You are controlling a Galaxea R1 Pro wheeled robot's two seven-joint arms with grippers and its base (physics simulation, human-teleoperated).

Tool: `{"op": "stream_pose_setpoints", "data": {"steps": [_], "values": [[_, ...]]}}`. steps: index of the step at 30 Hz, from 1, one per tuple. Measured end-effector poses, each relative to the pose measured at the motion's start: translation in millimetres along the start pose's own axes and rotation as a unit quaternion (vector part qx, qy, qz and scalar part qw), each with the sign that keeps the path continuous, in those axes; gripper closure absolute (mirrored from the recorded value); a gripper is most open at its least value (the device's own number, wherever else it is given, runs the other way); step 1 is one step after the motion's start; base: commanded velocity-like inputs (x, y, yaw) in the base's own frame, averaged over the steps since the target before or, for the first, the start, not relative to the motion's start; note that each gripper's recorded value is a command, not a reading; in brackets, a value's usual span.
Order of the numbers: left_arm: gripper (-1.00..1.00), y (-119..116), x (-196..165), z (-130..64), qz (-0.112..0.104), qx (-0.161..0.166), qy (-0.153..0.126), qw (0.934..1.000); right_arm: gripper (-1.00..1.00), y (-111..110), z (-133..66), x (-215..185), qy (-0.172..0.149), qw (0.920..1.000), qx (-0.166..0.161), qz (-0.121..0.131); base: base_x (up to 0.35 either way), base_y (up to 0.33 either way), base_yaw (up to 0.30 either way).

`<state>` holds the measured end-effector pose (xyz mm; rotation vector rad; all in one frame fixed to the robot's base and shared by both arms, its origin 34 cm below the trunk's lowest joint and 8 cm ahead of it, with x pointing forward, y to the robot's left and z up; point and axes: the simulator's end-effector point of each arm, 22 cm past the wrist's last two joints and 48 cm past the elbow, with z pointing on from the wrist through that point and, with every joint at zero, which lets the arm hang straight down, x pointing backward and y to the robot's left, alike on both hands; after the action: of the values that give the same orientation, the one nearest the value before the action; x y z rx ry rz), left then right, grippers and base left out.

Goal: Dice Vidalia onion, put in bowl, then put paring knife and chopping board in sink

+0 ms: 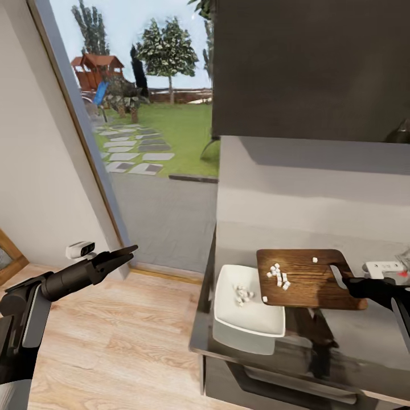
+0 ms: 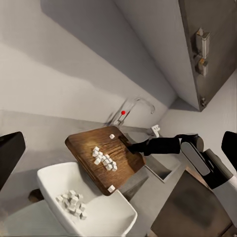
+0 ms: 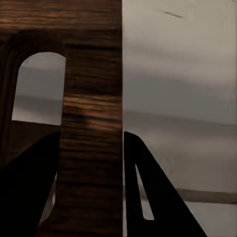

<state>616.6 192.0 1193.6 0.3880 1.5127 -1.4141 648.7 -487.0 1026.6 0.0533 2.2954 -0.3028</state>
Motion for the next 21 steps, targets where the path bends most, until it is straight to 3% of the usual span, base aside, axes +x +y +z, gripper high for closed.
{"op": "stream_pose_setpoints", "data": {"steps": [12, 21], "values": [[-1.00, -0.2, -0.4, -0.2, 0.000, 0.000, -0.001, 1.0000, 1.00, 0.0, 0.0, 0.1, 0.000, 1.0000, 0.000, 0.000, 0.000, 0.258, 0.000], [-1.00, 0.0, -0.2, -0.2, 0.000, 0.000, -0.001, 1.0000, 1.00, -1.0, -0.1, 0.1, 0.000, 1.0000, 0.002, -0.002, 0.000, -0.136, 0.000]]}}
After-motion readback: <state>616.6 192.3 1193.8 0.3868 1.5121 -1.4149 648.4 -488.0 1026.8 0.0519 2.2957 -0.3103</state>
